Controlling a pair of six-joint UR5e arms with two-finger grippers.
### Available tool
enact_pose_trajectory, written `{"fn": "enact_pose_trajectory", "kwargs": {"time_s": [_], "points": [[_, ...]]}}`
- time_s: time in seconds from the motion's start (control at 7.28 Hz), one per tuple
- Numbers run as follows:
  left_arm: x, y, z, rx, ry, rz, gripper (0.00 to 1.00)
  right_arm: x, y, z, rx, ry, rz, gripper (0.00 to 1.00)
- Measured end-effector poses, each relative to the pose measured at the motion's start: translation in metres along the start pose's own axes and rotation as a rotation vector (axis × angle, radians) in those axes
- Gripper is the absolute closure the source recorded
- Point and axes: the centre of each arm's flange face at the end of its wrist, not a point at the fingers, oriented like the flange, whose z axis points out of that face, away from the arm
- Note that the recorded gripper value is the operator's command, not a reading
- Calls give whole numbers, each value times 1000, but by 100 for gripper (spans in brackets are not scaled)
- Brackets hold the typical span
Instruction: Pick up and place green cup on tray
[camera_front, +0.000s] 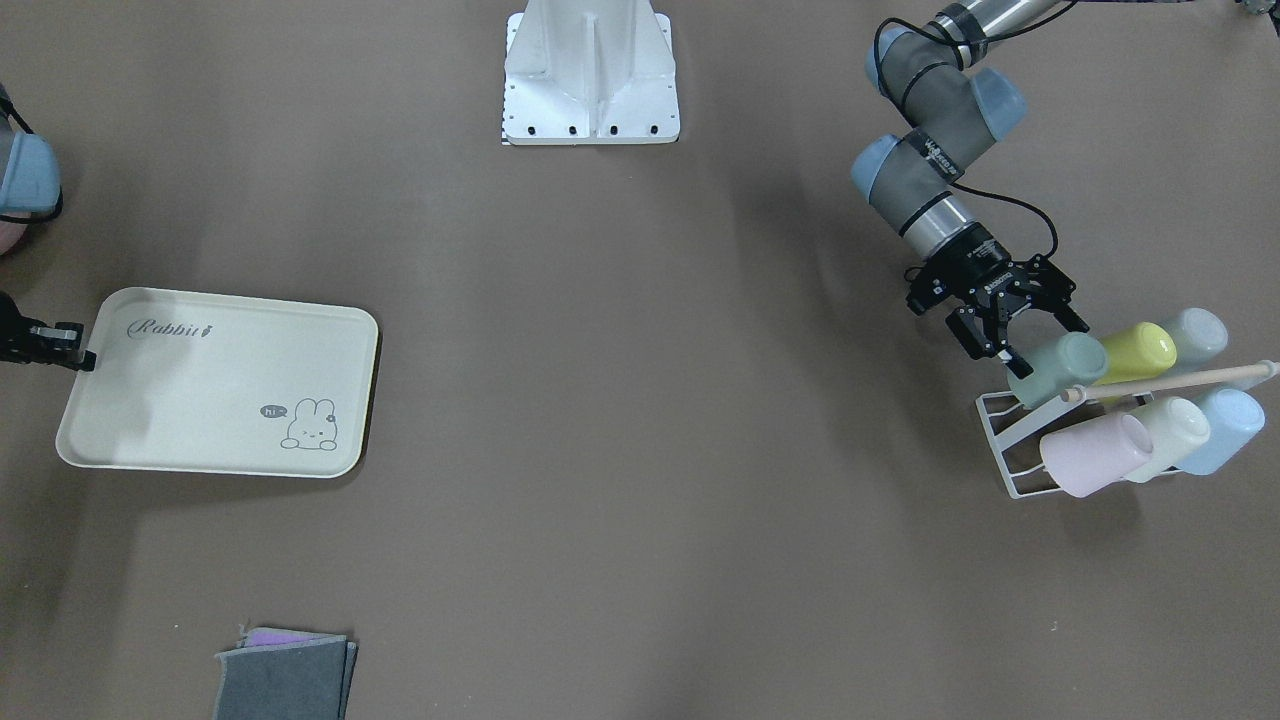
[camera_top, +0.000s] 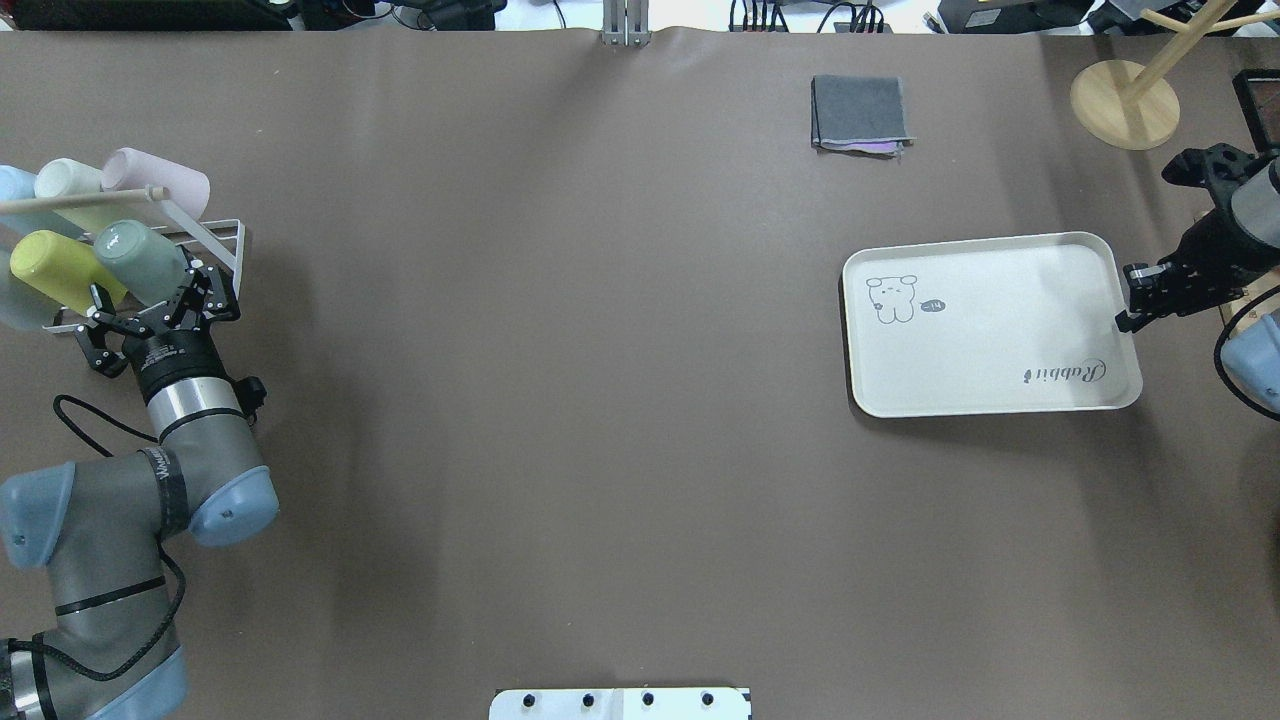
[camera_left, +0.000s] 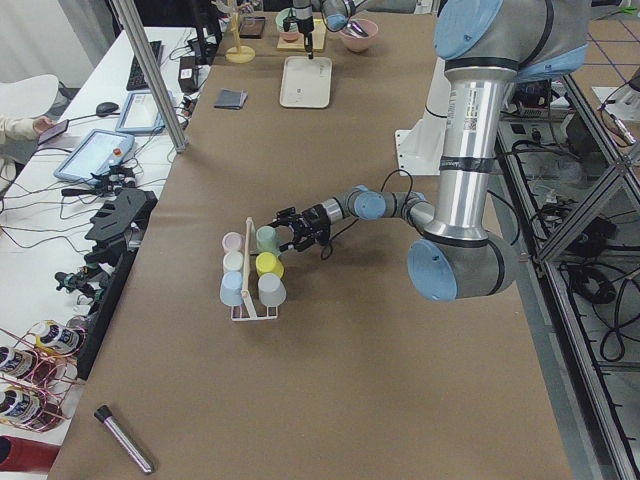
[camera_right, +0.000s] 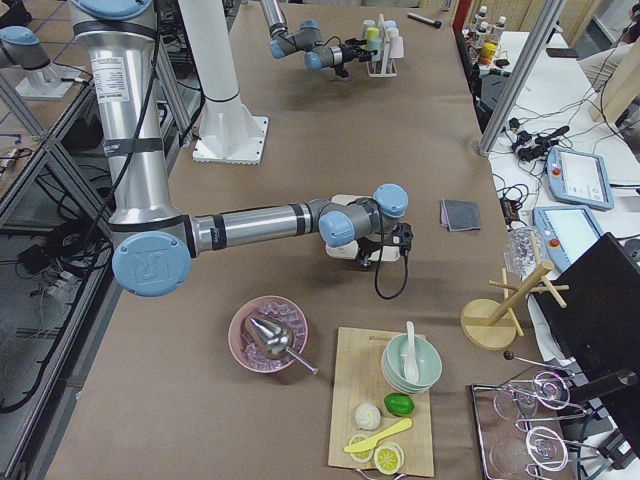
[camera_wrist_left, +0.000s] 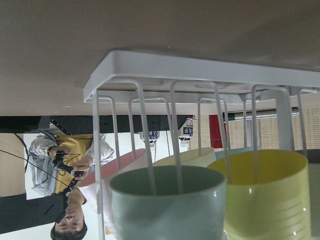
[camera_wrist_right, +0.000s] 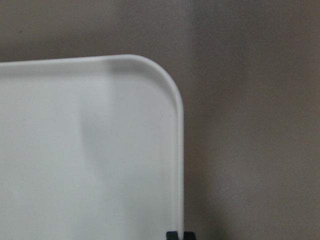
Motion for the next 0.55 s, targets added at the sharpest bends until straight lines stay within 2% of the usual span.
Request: {"fn": "enact_pose_trajectory", "kwargs": {"time_s": [0.55], "points": [[4,-12,16,-11,11,-12,2,-41,15,-42,50,-73,-53,100]]}}
